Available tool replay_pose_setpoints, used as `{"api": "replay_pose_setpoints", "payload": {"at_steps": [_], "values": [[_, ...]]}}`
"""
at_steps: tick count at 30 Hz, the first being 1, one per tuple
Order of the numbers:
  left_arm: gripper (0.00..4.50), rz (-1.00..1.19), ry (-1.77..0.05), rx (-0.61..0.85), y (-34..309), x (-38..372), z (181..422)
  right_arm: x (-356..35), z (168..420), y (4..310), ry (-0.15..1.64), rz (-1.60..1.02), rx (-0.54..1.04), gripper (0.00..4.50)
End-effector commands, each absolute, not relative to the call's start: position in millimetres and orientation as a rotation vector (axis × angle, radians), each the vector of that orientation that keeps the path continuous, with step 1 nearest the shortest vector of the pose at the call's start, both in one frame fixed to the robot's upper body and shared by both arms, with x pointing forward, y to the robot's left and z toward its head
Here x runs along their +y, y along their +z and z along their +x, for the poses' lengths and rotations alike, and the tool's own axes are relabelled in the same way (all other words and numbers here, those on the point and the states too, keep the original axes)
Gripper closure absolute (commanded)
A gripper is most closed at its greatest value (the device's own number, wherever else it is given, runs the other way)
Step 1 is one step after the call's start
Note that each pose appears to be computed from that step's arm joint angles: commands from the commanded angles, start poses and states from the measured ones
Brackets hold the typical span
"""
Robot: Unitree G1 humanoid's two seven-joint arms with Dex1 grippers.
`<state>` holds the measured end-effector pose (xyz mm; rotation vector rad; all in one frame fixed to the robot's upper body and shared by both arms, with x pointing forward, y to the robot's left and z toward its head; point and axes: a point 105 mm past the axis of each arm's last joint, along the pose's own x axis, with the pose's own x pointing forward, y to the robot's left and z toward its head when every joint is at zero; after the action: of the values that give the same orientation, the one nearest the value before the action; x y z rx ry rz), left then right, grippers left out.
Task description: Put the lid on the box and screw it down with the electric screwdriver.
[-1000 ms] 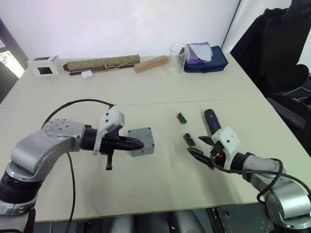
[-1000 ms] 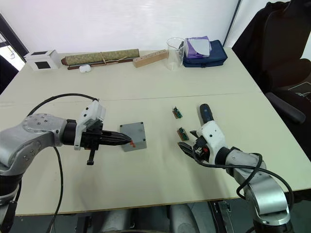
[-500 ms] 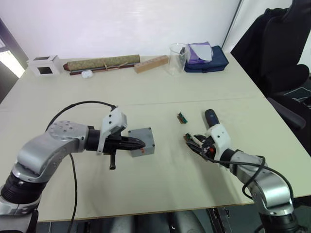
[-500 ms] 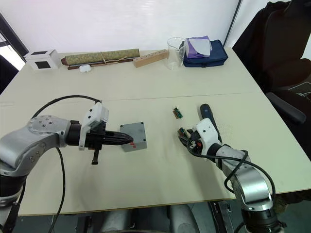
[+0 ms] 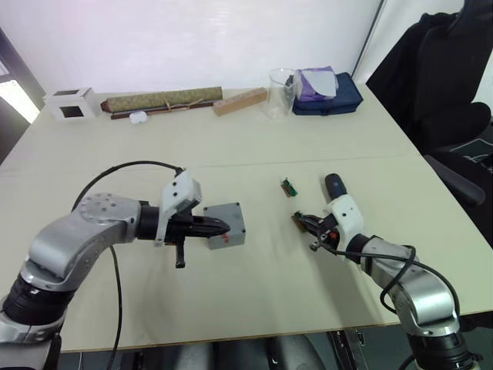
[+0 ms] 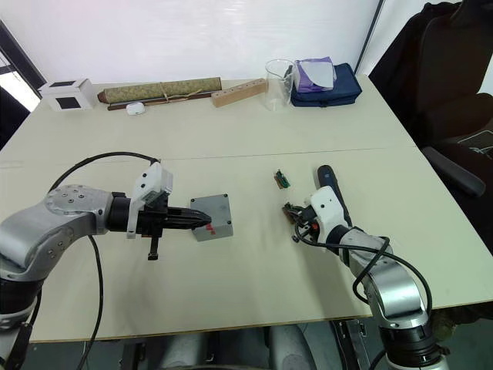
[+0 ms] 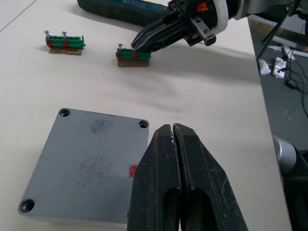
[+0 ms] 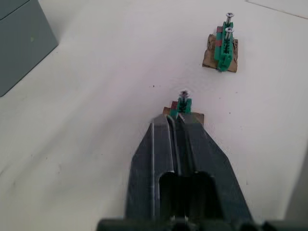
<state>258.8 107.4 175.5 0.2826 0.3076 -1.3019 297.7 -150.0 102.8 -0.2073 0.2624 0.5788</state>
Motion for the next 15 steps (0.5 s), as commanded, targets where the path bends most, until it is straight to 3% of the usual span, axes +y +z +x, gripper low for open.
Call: {"api": "replay_pose_setpoints", "payload": {"at_steps": [1, 15], "values": [[4.5, 0.302, -1.311, 0.277, 179.3, 103.9, 256.5, -152.0, 299.2, 109.3, 0.567, -0.218, 0.226, 4.44], [4.5, 0.169, -1.168, 0.293, 177.3, 137.5, 284.3, -153.1, 287.7, 148.2, 0.585, -0.241, 0.144, 4.44]]}}
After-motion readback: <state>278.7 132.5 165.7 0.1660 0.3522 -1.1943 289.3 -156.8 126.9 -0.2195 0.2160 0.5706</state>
